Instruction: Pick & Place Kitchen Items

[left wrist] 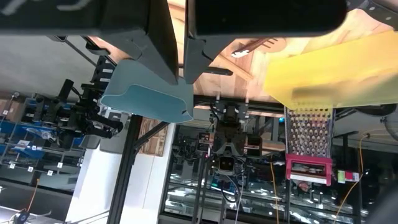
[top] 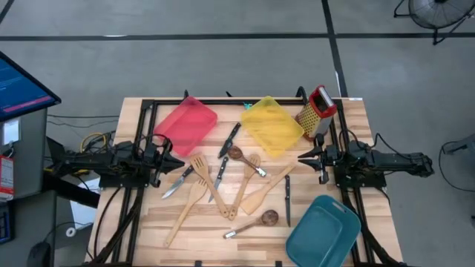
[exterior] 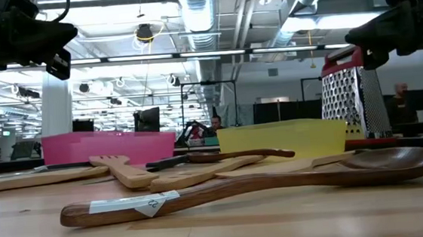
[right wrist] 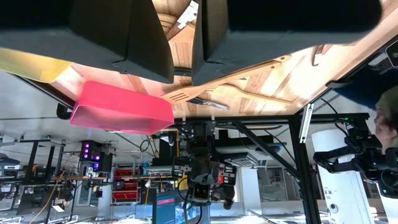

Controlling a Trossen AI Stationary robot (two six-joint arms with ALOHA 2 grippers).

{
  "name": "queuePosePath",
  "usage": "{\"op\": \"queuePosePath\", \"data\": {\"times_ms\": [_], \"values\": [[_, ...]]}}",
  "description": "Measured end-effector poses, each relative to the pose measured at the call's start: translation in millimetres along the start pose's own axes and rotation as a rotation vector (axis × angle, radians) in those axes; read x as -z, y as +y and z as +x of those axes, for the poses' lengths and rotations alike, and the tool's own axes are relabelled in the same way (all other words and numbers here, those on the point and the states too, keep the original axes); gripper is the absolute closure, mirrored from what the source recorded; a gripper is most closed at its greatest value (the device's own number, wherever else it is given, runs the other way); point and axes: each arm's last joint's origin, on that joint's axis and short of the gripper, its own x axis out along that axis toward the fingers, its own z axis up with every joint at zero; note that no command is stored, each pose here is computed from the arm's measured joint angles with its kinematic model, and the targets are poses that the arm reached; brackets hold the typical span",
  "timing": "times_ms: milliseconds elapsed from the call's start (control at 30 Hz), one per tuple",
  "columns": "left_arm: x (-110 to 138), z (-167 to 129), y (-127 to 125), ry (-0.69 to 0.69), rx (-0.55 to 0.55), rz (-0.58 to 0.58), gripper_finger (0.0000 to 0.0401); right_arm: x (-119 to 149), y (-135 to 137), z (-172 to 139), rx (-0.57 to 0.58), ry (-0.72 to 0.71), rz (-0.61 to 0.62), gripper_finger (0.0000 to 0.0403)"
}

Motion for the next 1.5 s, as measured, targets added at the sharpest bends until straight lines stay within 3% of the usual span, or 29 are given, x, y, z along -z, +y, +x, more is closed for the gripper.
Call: {"op": "queuePosePath", "data": {"times_ms": [1000,1500], "values": [[-3.3,-0.1,-0.5,-0.034,0.005,0.002,0.0393,-0.1,-2.6,0.0,0.026,0.002,0.0,0.0331],[-17.4,-1.6,-1.3,-0.188,-0.027,0.007,0.0393,-0.3,-2.8,-0.1,0.029,-0.001,0.0,0.0331]]}}
